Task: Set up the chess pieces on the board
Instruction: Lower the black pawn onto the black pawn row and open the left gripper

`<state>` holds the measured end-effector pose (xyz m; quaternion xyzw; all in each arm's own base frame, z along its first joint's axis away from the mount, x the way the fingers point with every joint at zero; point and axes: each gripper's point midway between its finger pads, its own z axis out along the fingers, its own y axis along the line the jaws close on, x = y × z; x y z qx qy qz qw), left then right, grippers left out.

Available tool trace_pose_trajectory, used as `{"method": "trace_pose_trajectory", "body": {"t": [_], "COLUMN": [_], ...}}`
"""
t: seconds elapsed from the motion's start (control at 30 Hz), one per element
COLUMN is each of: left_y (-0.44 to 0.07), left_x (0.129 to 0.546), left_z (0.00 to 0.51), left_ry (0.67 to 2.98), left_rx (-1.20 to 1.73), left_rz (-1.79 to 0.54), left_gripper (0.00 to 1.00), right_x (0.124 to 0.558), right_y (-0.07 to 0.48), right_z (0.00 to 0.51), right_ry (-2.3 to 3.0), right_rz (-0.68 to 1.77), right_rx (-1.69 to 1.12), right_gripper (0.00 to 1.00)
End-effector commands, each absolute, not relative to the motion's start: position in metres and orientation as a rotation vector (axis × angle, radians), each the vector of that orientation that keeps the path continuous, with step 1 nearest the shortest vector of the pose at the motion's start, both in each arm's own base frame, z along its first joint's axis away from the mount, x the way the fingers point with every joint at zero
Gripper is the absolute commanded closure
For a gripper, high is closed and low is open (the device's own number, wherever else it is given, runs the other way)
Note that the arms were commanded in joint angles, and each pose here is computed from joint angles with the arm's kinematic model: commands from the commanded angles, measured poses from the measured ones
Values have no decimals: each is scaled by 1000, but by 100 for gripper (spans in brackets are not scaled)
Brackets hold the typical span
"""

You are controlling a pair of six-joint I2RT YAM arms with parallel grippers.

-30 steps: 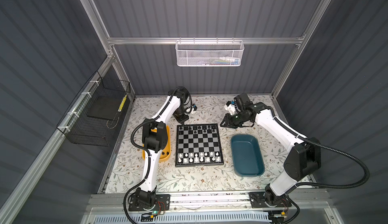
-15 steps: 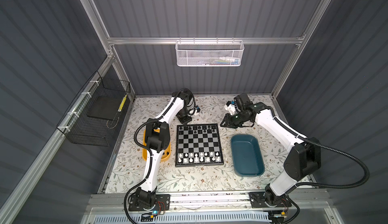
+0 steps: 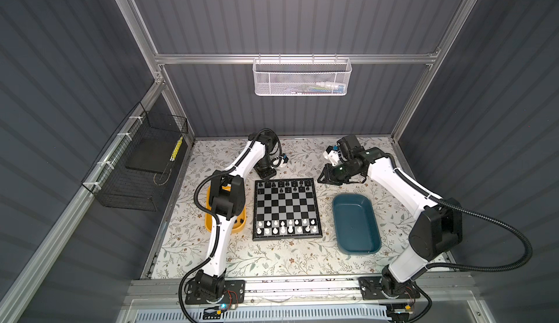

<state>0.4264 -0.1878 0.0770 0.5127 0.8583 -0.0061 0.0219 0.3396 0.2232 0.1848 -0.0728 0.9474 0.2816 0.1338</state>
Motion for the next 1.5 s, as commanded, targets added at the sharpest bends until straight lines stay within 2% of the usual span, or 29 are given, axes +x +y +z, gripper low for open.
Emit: {"method": "trace_pose_trajectory", "body": {"t": [0.0,0.8,1.03,1.47], "left_y": [-189,-188,-187,-186], "left_x": [418,416,417,417], "left_z": [63,51,51,53], "left_ry": [2700,2702,2695,2684], "left_rx": [1618,1630,1644,1654], "left_rz": [-26,18,35,53], "left_gripper": [94,92,85,78], "right_x": [339,335,336,338], "right_y": [219,218,219,220], "right_z": [186,179,177,174], "right_ry": [2754,2763,2762,2763], "right_rz": [795,802,803,805], "right_rx": [-223,-203,-202,-205], "right_gripper": [73,73,73,73]}}
